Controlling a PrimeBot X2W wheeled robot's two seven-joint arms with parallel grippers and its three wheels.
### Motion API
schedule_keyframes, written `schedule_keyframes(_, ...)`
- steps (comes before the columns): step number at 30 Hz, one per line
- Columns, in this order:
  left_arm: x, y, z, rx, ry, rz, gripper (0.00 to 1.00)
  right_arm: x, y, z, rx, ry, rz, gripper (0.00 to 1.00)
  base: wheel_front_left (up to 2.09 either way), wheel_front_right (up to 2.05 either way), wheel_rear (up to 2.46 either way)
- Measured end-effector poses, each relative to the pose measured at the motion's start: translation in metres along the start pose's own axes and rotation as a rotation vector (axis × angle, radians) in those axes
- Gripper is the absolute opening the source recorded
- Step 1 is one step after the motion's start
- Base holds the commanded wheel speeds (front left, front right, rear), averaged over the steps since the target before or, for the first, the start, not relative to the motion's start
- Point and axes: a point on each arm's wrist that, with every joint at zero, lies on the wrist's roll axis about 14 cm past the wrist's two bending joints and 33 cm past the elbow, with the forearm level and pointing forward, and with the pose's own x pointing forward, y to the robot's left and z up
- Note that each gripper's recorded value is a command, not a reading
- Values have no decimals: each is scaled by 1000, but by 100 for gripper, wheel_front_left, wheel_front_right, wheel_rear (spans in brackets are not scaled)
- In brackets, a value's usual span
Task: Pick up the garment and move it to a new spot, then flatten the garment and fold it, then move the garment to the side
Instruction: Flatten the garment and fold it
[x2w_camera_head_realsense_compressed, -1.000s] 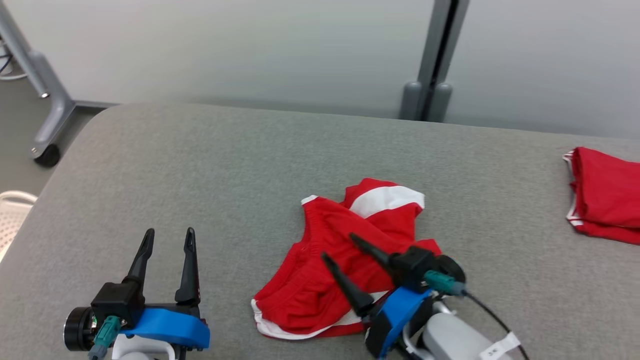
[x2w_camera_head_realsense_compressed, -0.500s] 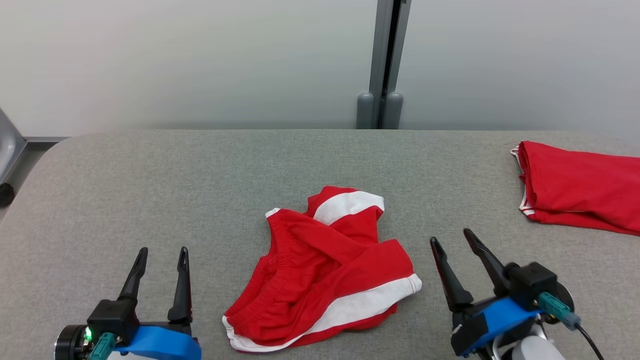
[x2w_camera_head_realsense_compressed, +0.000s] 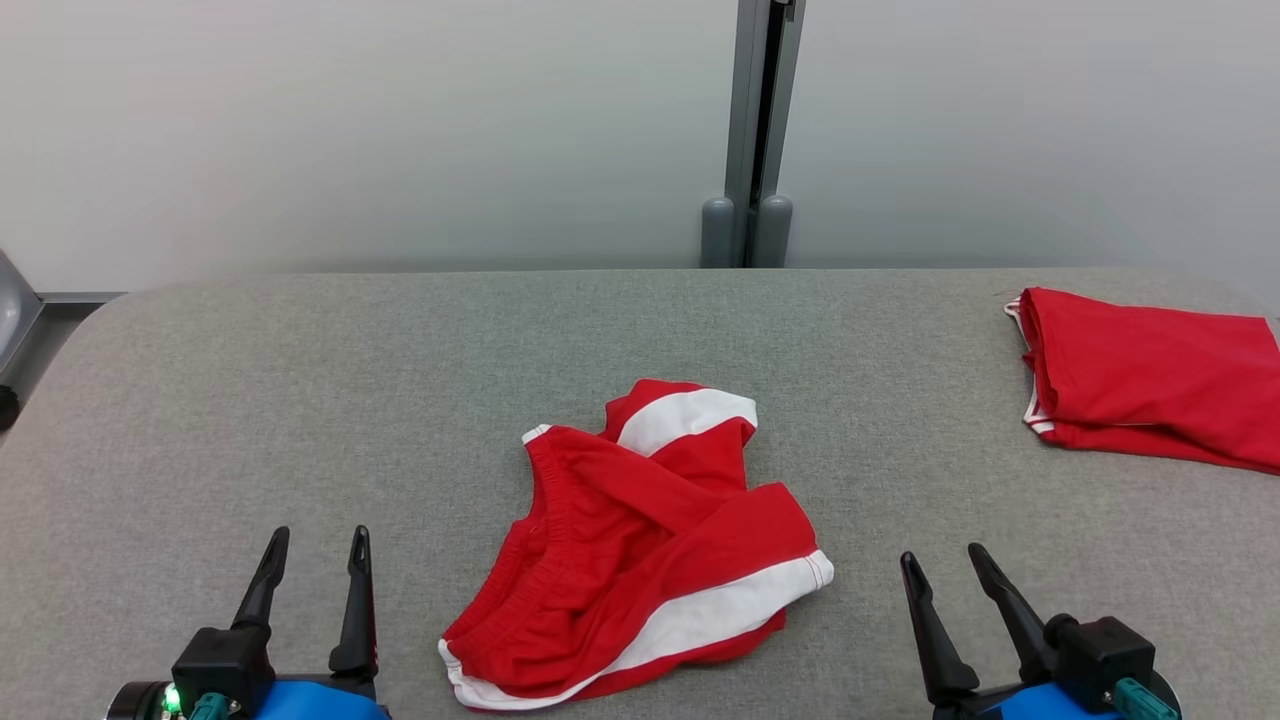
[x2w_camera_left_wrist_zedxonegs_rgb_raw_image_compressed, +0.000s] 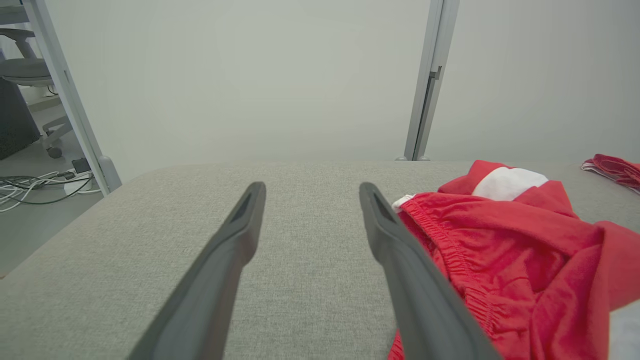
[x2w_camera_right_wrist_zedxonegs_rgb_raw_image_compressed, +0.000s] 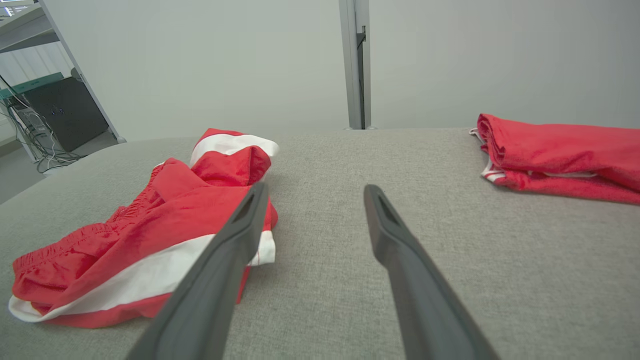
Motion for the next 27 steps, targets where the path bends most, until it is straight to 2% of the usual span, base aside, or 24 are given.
schedule_keyframes(14,-3,5,-2,7,5,14,100,0,5,-2,6,6,8,100,0,0,0)
schedule_keyframes(27,-5,8,-4,3,13,28,100,29,41,-1,-45,19,146,100,0,0,0)
